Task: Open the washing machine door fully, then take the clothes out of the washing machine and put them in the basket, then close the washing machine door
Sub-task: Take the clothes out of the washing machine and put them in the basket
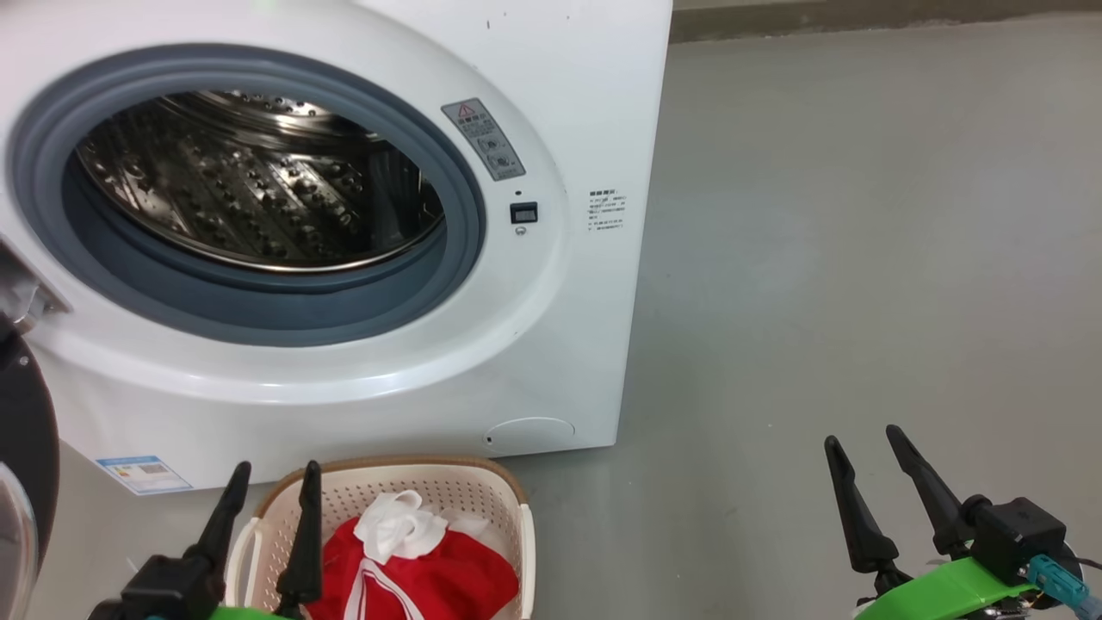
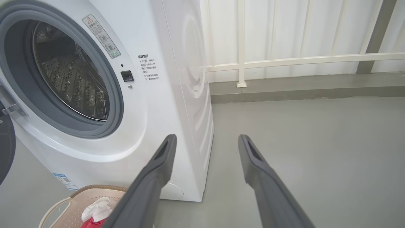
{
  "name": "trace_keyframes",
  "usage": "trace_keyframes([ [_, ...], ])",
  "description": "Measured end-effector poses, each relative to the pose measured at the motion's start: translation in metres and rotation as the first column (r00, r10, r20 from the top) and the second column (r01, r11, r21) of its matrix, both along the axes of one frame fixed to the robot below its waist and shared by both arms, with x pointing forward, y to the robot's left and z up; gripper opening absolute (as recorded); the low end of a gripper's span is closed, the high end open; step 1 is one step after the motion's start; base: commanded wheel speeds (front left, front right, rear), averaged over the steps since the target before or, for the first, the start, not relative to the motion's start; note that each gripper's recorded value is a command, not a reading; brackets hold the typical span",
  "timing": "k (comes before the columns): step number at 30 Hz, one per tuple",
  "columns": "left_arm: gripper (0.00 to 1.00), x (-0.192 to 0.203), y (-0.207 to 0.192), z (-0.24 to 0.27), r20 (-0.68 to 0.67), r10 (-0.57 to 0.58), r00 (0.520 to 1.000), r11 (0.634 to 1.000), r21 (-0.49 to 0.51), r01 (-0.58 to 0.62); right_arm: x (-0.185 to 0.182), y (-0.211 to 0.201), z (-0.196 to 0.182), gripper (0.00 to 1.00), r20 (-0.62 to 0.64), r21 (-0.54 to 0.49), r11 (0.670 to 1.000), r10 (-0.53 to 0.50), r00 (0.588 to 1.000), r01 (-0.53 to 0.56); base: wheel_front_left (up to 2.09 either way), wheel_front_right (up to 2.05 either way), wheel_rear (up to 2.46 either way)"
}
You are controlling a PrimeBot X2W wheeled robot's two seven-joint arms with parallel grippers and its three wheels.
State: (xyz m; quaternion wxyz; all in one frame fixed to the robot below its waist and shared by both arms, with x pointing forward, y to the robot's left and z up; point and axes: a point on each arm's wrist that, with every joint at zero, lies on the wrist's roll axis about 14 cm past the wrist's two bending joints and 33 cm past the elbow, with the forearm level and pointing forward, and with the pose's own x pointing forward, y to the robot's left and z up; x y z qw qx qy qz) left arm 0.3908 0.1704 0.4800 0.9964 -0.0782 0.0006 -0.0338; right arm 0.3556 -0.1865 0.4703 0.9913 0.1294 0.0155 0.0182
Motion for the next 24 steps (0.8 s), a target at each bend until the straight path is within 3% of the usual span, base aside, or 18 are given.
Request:
trace_keyframes([
  [24, 1.0, -0.037, 0.01, 0.003, 0.011, 0.022, 1.0, 0.999, 0.029, -0.022, -0.022, -0.012, 0.0, 1.0, -0.001, -0.001, 0.999, -0.037, 0.999, 0.037, 0.0, 0.0, 0.0],
])
